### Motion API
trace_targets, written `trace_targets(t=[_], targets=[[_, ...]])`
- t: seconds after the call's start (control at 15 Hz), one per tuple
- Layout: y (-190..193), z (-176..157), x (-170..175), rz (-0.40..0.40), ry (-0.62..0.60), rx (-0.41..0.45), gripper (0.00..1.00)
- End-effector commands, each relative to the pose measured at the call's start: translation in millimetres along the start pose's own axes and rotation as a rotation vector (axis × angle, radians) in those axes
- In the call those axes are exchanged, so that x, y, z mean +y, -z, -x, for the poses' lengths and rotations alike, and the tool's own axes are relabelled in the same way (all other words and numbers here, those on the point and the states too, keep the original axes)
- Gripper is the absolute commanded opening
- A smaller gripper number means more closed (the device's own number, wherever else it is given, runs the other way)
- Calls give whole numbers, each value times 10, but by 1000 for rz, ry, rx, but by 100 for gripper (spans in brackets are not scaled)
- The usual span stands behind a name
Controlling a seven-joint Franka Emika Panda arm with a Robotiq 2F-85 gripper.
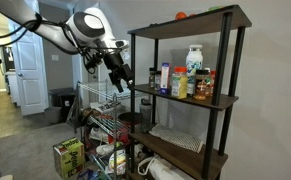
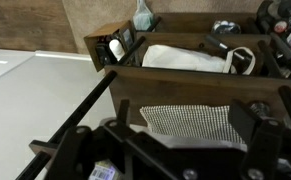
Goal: Move the container with an orange lid to the left
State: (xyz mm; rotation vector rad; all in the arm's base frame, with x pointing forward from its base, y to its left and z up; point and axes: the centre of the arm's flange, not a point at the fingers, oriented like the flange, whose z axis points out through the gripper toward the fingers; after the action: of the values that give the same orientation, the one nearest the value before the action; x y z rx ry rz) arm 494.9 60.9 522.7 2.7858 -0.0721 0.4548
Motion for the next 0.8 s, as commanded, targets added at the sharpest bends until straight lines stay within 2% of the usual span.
trace_targets(t=[0.0, 0.07, 0.13, 0.27, 0.73], targets=[[80, 4, 88, 62, -121, 141, 100], [102, -13, 121, 72, -143, 162, 100], [88, -89, 79, 39, -91, 104, 100], [116, -105, 122, 50, -118, 128, 100], [127, -104, 125, 51, -122, 131, 100]])
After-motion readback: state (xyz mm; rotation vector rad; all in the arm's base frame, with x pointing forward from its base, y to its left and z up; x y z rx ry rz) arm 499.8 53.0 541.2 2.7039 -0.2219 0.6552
